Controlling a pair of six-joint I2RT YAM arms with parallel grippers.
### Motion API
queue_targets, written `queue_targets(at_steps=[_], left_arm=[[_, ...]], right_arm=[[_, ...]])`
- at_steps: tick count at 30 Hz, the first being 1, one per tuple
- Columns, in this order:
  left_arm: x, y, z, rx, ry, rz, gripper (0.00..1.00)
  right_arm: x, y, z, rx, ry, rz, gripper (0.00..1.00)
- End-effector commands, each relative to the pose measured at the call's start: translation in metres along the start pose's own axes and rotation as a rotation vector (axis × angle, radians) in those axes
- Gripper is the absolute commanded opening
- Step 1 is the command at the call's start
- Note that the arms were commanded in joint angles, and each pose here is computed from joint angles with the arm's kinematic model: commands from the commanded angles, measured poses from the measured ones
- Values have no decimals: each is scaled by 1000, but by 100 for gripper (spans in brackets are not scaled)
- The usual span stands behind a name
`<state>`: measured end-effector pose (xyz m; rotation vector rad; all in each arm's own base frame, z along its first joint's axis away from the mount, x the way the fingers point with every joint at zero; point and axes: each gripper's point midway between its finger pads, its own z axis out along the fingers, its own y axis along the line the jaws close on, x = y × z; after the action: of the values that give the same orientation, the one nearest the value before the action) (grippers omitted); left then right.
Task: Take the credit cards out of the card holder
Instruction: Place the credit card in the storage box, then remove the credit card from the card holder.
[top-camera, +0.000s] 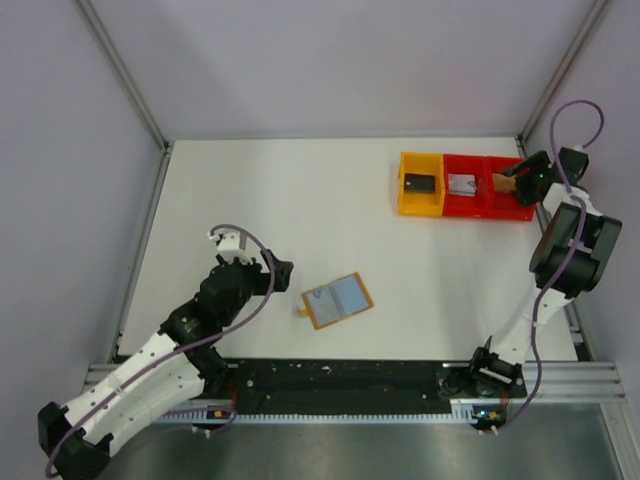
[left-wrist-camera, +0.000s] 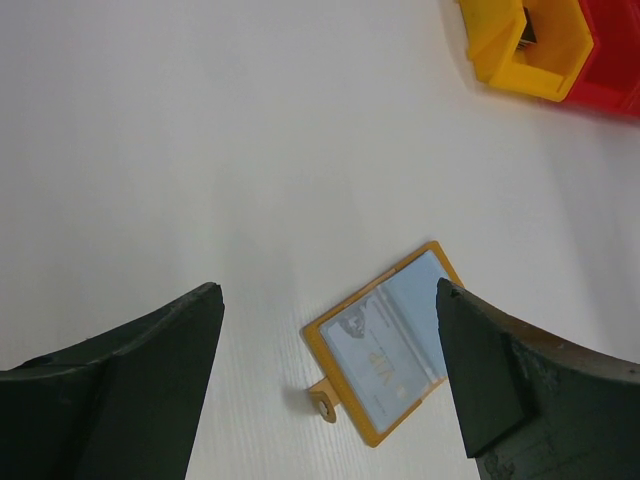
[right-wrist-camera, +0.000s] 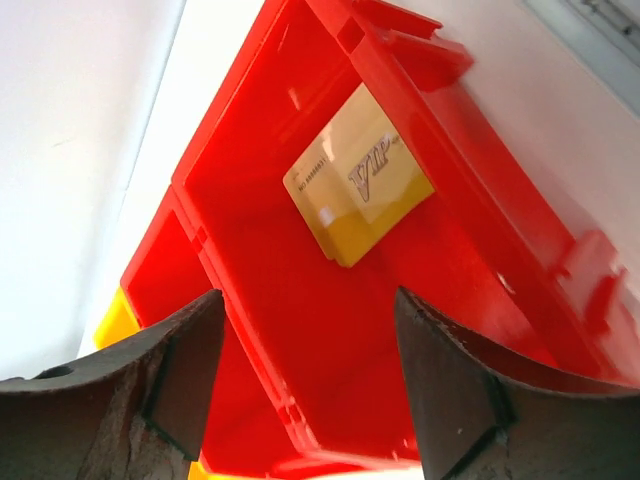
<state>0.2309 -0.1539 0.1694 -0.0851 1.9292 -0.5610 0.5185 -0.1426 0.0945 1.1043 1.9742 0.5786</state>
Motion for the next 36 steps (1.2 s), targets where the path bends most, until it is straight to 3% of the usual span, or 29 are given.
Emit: queue_targets(at_steps=[1, 6, 9, 19, 28, 36], left_arm=[[-2, -6, -9, 40, -2, -60, 90], [11, -11, -13, 59, 67, -109, 90], [28, -17, -11, 77, 149, -141, 90], [105, -20, 5, 92, 428, -201, 91], [129, -24, 15, 101, 527, -215, 75], [144, -16, 13, 73, 554, -239, 55]], right_arm=[[-29, 37, -50, 8, -93, -94, 70], [-17, 64, -94, 8, -107, -179, 76], [16, 86, -124, -33, -93, -272, 78], [219, 117, -185, -187, 169, -695, 84], [377, 121, -235, -397, 441, -969, 82], [466, 108, -249, -449, 589, -1155, 73]])
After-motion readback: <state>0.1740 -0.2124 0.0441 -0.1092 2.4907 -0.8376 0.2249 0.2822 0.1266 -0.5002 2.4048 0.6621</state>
